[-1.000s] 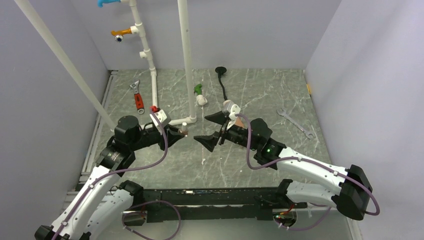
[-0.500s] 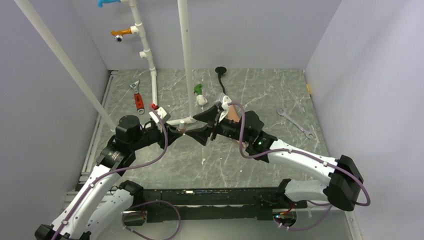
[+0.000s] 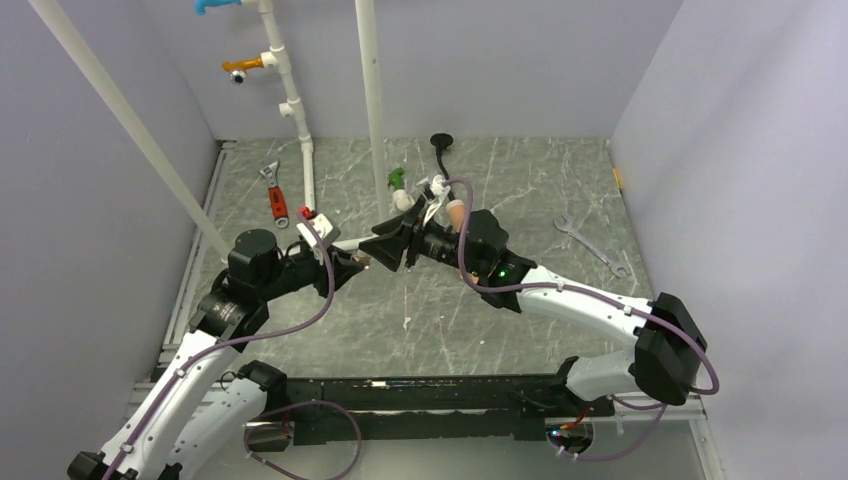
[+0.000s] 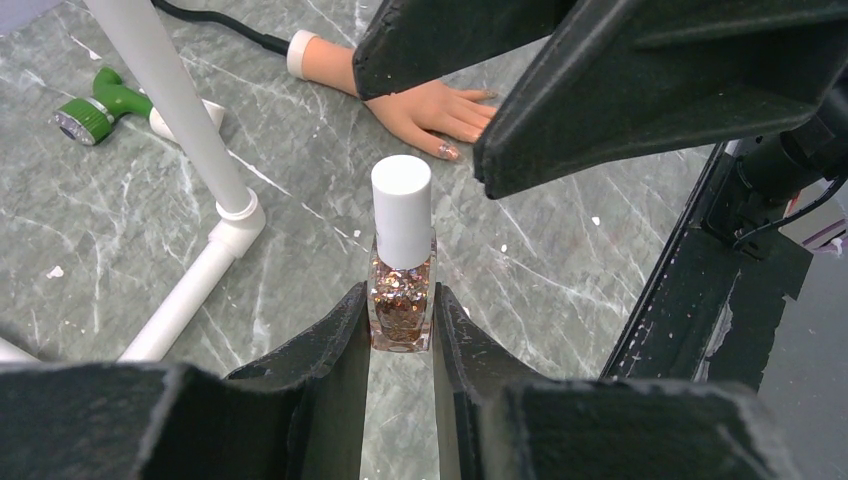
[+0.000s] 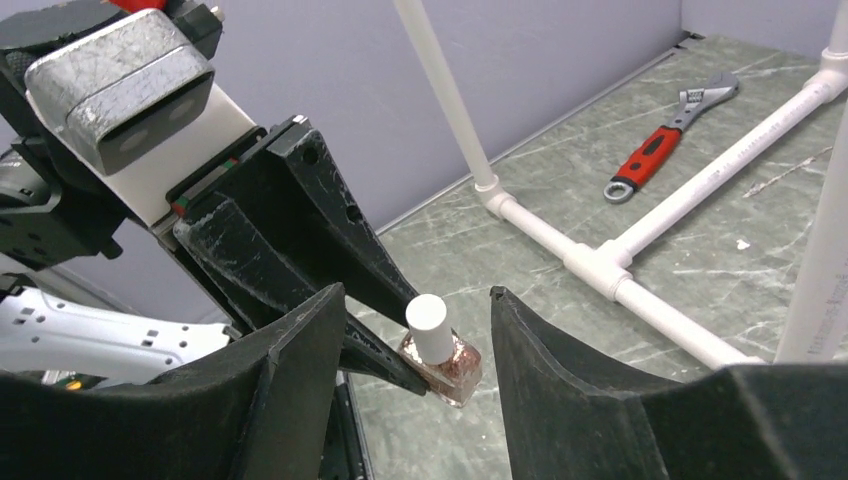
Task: Paint the nails
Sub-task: Unscrew the nail polish bottle.
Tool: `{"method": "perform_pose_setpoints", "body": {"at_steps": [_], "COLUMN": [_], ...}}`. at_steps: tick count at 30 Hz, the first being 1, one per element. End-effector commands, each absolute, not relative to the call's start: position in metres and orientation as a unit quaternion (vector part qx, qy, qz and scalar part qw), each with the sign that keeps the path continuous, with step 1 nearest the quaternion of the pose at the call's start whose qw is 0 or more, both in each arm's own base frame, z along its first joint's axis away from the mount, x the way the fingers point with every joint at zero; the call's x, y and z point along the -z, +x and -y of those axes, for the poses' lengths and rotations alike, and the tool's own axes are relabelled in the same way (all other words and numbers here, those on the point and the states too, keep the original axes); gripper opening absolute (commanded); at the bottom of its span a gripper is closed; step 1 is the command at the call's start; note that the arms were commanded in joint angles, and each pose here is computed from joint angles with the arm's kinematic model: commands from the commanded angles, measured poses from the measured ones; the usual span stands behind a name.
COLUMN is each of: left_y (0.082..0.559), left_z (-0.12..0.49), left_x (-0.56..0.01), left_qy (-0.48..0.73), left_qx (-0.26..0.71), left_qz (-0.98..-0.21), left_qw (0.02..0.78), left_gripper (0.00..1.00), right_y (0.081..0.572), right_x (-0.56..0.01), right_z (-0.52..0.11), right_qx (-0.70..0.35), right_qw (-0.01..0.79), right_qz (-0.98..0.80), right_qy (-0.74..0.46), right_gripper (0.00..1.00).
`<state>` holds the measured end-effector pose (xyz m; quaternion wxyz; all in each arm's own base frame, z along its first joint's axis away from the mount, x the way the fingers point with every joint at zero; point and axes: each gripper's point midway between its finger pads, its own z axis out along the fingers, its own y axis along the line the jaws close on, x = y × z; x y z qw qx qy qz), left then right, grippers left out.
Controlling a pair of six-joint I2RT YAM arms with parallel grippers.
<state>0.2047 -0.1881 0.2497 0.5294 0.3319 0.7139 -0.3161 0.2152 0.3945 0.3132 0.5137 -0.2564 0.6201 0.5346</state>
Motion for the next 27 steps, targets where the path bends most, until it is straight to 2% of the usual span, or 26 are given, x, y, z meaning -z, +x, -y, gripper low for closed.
{"method": "perform_pose_setpoints", "body": {"at_steps": [1,12,16,27], "left_y": [0.204,0.204,0.204,0.205], "left_z": [0.189,0.189,0.189,0.190], "left_x": [-0.272,-0.274,-0.273,-0.271], "left_qy": [0.343,0.342,0.341,0.340], "left_qx": [0.315,0.316,0.316,0.317], "left_qz": [-0.692,-0.691,-0.693,-0.697], "left_qw": [0.552,0.552,0.550,0.546], "left_gripper": [0.00,0.00,0.00,0.00], "right_y": [0.218,0.231,0.221,0.211], "right_x": [-0.337,-0.323,-0.317,-0.311], "right_z": [-0.401,-0.402,-0.411,-0.422], "right_qx": [-0.554,-0.540,-0.544,-0.563], "right_qw": [0.516,0.508,0.496,0.467], "right_qz": [-0.607,-0.626,-0.628,-0.625], "right_qy": [-0.240,-0.239,-0.252,-0.272], "right_gripper": [0.56,0.50,0.48,0.27]}}
